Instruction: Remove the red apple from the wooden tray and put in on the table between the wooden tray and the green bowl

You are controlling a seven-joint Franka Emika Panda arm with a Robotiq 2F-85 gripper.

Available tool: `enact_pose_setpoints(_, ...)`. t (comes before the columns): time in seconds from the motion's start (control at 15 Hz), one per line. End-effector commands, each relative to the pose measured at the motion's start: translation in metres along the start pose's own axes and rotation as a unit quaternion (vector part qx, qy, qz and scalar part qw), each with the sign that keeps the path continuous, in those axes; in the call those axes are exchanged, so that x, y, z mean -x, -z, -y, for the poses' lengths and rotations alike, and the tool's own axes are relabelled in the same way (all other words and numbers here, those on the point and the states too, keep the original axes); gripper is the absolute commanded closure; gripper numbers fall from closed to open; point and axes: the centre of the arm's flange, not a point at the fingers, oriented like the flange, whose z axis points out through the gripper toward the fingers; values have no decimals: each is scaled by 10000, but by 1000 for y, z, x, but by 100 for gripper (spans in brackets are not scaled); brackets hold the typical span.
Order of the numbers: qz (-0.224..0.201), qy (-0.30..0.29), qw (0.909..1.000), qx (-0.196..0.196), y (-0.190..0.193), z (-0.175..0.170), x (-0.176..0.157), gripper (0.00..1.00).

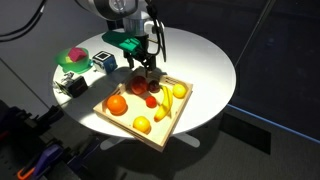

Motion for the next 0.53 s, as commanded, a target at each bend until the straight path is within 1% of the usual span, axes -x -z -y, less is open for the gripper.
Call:
enact_pose_setpoints(0.0, 70, -78, 9999, 45, 5, -1, 10, 0)
enact_pose_setpoints(0.47, 128, -141, 9998, 81, -2, -9, 14, 0)
